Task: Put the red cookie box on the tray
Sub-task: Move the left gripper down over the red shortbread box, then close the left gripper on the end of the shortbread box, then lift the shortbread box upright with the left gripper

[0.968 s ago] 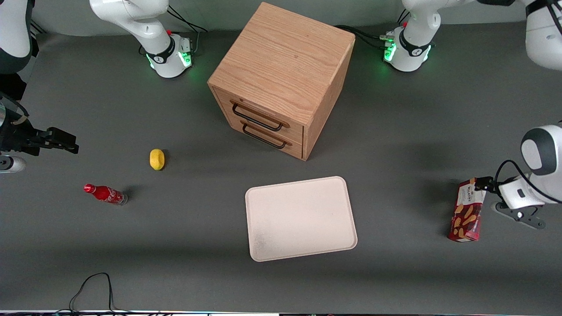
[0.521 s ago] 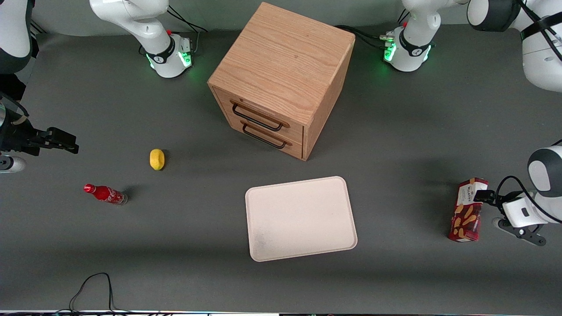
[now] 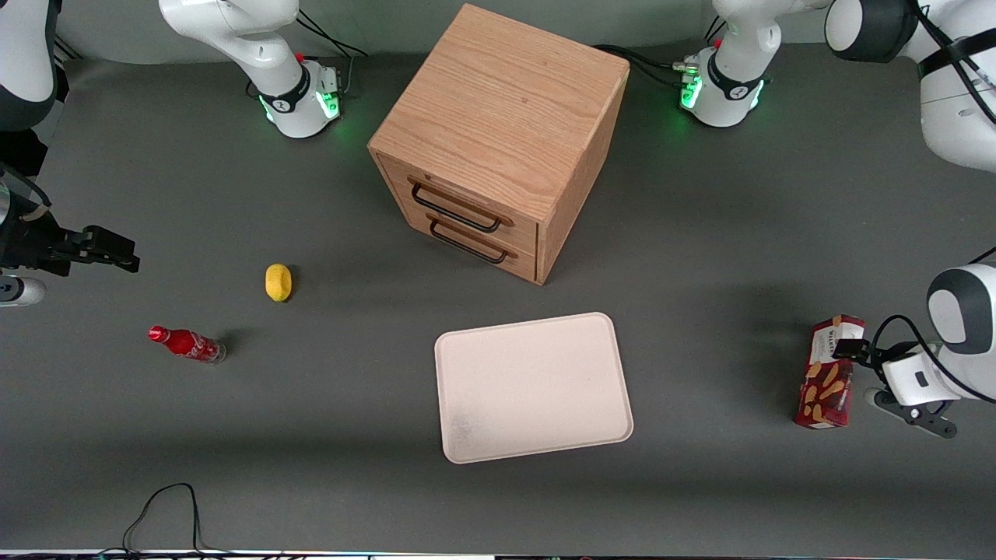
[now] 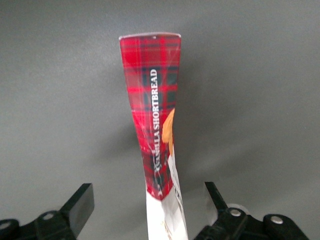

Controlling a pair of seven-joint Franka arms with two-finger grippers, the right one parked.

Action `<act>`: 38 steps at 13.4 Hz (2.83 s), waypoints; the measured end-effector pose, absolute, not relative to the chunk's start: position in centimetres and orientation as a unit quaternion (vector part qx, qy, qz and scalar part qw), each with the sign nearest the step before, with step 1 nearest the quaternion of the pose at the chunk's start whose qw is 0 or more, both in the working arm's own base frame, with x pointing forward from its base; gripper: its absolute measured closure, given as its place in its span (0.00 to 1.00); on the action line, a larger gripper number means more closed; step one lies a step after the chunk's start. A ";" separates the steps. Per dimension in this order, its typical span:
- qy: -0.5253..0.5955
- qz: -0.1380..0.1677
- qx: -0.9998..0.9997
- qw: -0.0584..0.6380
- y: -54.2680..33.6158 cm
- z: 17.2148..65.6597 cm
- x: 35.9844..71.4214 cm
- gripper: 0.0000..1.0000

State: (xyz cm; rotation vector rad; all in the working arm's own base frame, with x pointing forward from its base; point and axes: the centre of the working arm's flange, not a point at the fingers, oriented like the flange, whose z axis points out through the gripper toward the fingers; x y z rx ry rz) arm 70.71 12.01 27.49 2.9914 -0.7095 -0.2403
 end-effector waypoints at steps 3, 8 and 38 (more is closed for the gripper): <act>-0.233 -0.076 0.969 0.028 11.6 26.2 70.9 0.02; -0.234 -0.072 0.969 0.027 11.5 24.9 71.1 0.02; -0.194 -0.129 0.972 0.034 8.2 50.2 63.9 0.97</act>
